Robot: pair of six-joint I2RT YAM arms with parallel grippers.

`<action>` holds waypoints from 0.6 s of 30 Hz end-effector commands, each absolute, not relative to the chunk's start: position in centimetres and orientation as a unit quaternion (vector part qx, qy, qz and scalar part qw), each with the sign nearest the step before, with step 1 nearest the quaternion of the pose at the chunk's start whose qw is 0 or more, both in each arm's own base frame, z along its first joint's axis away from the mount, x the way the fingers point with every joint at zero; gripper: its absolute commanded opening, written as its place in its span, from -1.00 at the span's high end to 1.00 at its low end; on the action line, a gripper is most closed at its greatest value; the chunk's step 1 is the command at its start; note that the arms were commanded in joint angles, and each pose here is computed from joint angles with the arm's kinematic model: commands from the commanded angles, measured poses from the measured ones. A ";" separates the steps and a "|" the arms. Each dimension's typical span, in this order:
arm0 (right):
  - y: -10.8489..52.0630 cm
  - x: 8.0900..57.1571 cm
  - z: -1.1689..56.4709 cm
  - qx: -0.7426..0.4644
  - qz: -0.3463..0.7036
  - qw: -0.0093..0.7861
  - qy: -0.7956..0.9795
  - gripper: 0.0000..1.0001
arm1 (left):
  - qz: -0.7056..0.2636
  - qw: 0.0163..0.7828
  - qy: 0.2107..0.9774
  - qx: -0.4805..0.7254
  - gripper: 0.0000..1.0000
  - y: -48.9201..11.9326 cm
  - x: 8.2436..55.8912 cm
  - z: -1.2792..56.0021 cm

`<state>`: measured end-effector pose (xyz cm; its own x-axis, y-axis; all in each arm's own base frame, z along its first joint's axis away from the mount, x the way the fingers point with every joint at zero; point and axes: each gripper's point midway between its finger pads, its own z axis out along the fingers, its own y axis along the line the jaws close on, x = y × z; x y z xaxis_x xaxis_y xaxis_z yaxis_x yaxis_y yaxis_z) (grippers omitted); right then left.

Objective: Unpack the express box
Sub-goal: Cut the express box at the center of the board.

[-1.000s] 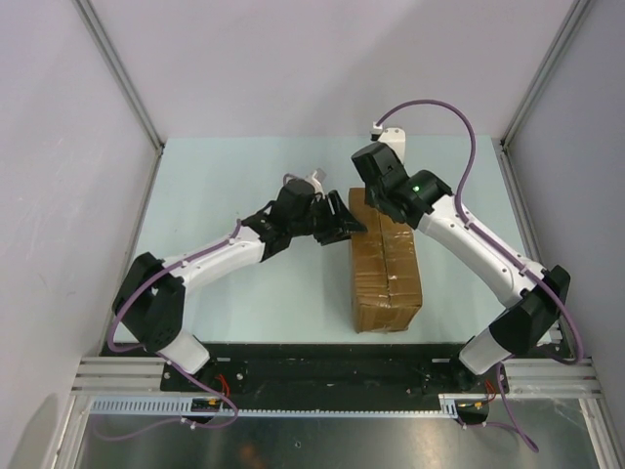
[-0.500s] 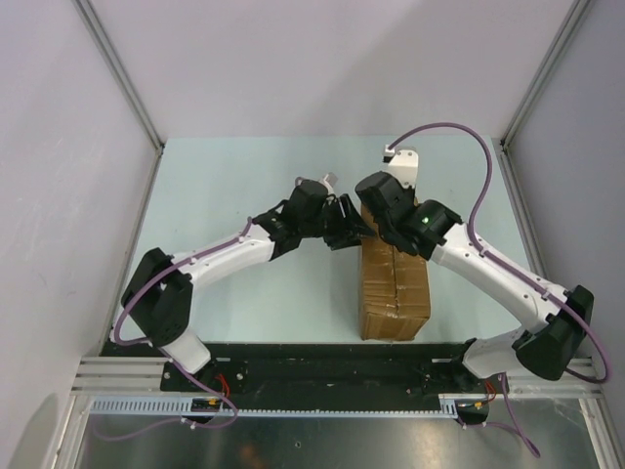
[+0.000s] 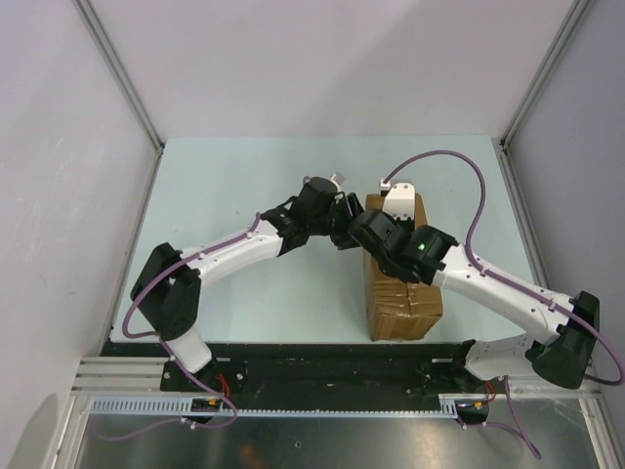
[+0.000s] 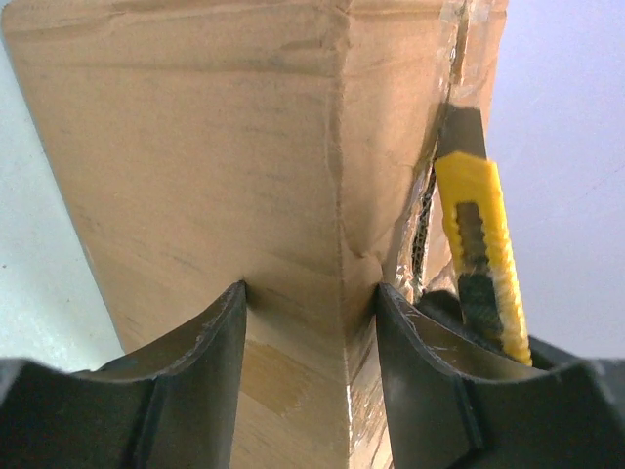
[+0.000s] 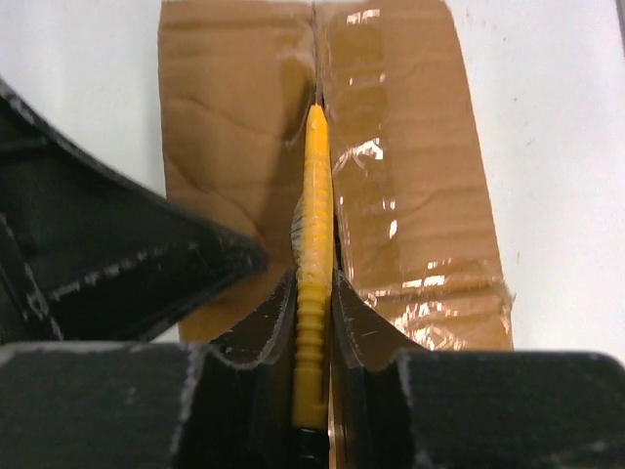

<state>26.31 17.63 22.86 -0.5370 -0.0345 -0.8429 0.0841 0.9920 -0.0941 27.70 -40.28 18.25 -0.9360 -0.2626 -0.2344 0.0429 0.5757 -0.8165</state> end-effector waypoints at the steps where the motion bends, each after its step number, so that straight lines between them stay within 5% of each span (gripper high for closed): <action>1: 20.3 22.2 21.7 -0.020 0.027 0.412 0.910 1.00 | -0.316 0.163 0.926 -0.127 0.18 -37.1 28.9 8.7; 13: 15.8 22.3 24.0 0.037 0.084 0.376 0.922 1.00 | -0.311 0.158 0.931 -0.110 0.17 -36.6 27.9 8.5; 18: 14.4 23.6 27.3 0.065 0.108 0.411 0.903 1.00 | -0.334 0.185 0.922 -0.062 -0.05 -37.6 28.0 11.1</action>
<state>23.29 14.76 23.66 -0.7014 0.1585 -0.6949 0.0563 0.9842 0.1676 28.78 -41.08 18.62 -0.9185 -0.3011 -0.2561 0.0493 0.5556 -0.8300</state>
